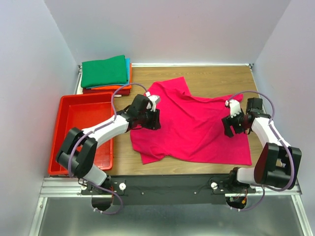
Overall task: Fold and stack the t-shirts
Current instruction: Flatten the tshirt out
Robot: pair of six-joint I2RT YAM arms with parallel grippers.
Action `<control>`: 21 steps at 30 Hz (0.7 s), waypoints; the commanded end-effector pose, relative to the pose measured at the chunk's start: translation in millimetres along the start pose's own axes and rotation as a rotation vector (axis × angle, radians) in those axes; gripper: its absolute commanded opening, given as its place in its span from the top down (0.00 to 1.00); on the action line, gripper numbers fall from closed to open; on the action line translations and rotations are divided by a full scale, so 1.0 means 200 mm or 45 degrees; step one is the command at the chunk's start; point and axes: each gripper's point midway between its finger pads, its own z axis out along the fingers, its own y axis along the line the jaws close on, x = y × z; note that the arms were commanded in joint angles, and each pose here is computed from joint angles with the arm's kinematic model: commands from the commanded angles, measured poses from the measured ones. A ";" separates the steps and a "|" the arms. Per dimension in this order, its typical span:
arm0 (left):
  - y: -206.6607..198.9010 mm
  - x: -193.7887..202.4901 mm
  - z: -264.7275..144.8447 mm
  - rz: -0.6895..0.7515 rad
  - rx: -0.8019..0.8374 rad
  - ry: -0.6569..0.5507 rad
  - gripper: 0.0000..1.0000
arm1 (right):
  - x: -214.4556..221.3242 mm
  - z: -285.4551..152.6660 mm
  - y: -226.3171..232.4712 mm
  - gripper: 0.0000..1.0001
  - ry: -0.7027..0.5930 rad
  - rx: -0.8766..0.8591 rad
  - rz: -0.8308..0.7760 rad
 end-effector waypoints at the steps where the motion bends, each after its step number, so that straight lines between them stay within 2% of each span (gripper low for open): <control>1: 0.00 0.08 0.08 -0.026 0.022 0.051 0.51 | 0.17 0.04 0.09 0.19 0.142 -0.108 0.014; 3: 0.02 0.13 0.12 -0.049 0.006 0.094 0.53 | 0.25 0.10 0.10 0.28 0.237 -0.146 0.024; 8: 0.04 0.25 0.16 -0.086 0.002 0.144 0.53 | 0.33 0.14 0.07 0.43 0.345 -0.137 0.041; 10: 0.04 0.31 0.14 -0.101 -0.002 0.158 0.53 | 0.39 0.12 0.06 0.47 0.414 -0.110 0.025; 13: 0.03 0.41 0.11 -0.142 0.006 0.173 0.53 | 0.50 0.05 0.07 0.61 0.541 -0.101 -0.056; 18: -0.14 0.59 0.08 -0.214 0.107 0.230 0.53 | 0.68 -0.10 0.10 0.70 0.730 -0.080 -0.137; 21: -0.26 0.68 0.04 -0.251 0.175 0.247 0.53 | 0.69 -0.16 0.08 0.71 0.735 -0.027 -0.161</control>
